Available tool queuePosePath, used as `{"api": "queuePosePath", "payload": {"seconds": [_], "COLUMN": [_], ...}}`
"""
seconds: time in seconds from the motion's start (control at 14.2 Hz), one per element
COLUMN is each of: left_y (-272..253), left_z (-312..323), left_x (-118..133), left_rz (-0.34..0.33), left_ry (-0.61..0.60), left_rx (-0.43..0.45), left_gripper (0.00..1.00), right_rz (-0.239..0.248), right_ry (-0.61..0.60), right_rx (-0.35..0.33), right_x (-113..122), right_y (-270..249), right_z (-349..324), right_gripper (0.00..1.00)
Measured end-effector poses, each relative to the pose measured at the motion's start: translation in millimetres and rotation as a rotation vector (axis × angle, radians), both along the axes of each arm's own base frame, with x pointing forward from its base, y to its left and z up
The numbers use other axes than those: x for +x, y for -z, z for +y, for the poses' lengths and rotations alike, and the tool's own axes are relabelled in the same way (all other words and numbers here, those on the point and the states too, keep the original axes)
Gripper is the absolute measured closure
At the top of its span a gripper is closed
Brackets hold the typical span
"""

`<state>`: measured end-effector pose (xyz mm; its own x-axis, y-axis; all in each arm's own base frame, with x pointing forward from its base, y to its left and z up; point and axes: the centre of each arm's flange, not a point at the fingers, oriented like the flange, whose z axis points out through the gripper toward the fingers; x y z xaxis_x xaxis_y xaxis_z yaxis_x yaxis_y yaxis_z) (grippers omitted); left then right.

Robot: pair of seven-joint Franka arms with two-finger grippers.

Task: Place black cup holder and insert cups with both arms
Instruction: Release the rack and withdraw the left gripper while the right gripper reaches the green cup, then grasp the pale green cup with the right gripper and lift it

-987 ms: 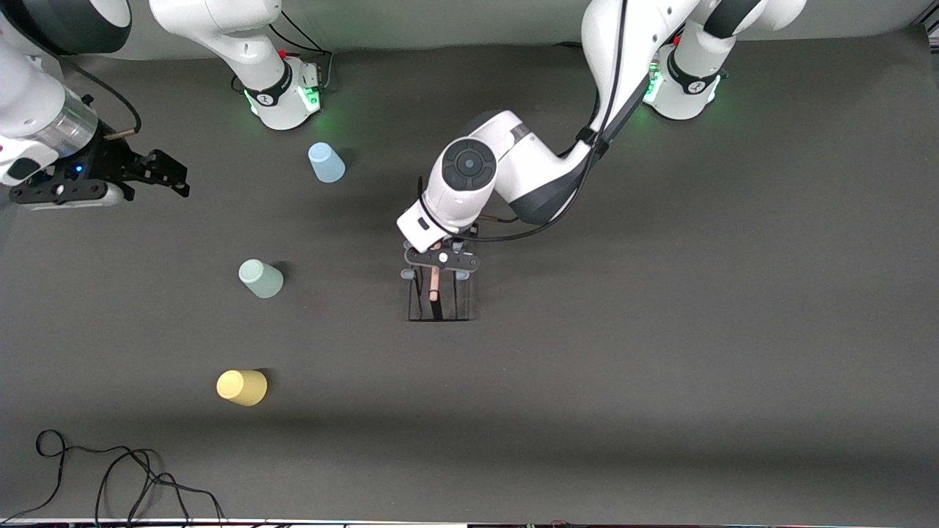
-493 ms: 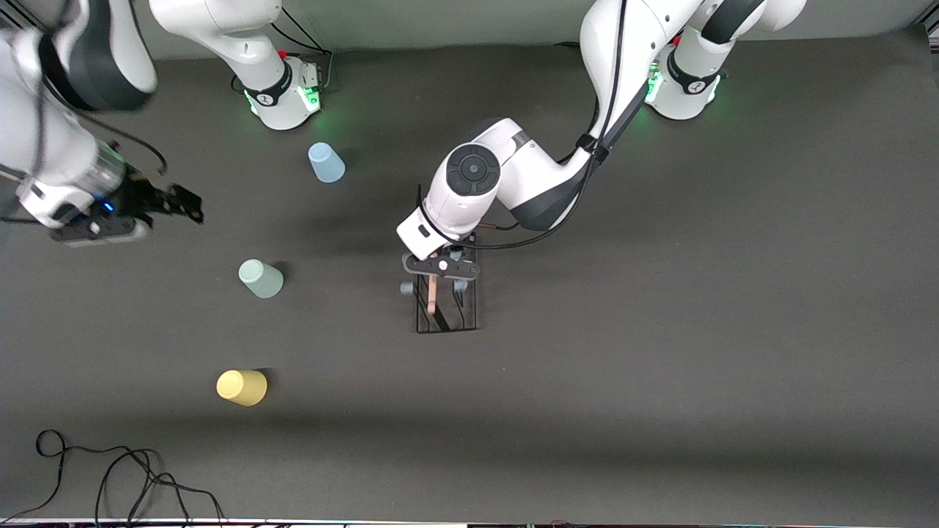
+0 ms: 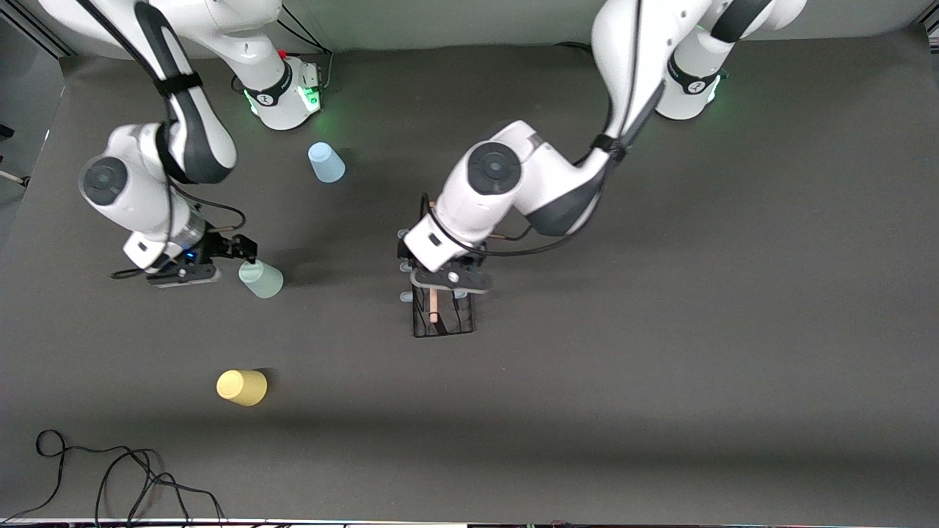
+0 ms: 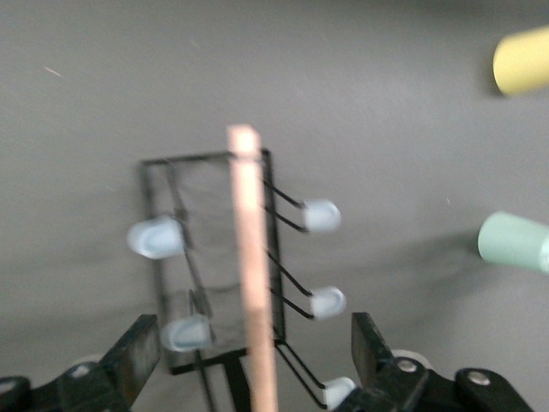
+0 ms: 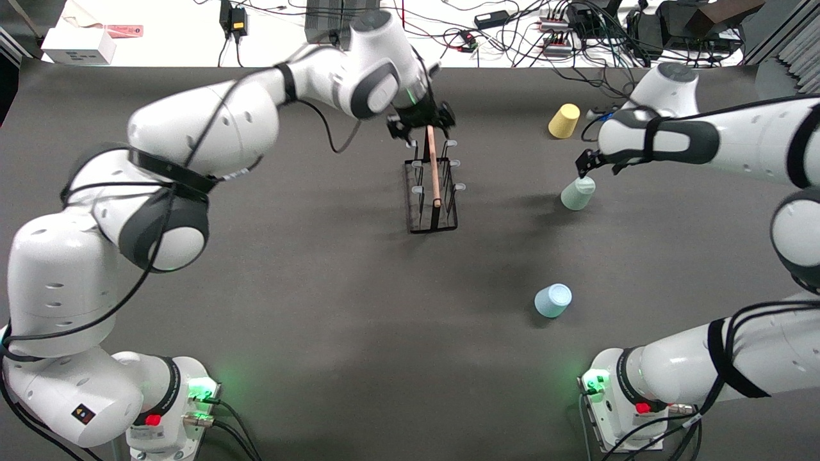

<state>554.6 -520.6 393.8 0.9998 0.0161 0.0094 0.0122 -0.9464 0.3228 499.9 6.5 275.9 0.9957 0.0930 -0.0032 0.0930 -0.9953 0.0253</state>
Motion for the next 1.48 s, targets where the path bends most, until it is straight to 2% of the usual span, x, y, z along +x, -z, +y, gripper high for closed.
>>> {"api": "queuePosePath", "payload": {"seconds": [0.14,0.21,0.35,0.56,0.63,0.7,0.78,0.85,0.99,1.13,1.48], "left_y": [-39,-59,-94,-123,-130,-136,-143,-151,-166,-175,-176], "left_z": [59,96,174,284,319,351,379,400,429,456,489], "left_x": [26,38,60,80,82,81,78,71,53,34,10], "left_rz": [0.023,0.025,0.001,-0.021,-0.023,-0.022,-0.023,-0.026,-0.035,-0.041,0.002], "left_ry": [0.002,0.001,-0.019,-0.035,-0.039,-0.054,-0.07,-0.08,-0.066,-0.043,-0.05], "left_rx": [0.081,0.153,0.266,0.316,0.324,0.331,0.338,0.345,0.36,0.376,0.397], "left_gripper": [0.0,0.0,0.0,0.0,0.0,0.0,0.0,0.0,0.0,0.0,0.0], "right_rz": [-0.007,-0.007,0.001,0.03,0.038,0.047,0.05,0.054,0.045,0.042,0.074], "right_ry": [-0.004,-0.005,-0.006,-0.006,-0.006,-0.006,-0.005,-0.005,-0.003,-0.001,0.028], "right_rx": [-0.005,-0.007,-0.011,-0.015,-0.015,-0.015,-0.015,-0.014,-0.01,-0.003,0.01], "right_x": [0,1,-1,-5,-6,-6,-5,-4,2,11,22], "right_y": [27,38,56,71,72,73,70,64,38,-13,-197], "right_z": [1,1,0,0,0,0,0,0,1,2,0], "right_gripper": [0.0,0.0,0.0,0.02,0.11,0.24,0.32,0.32,0.32,0.32,0.32]}}
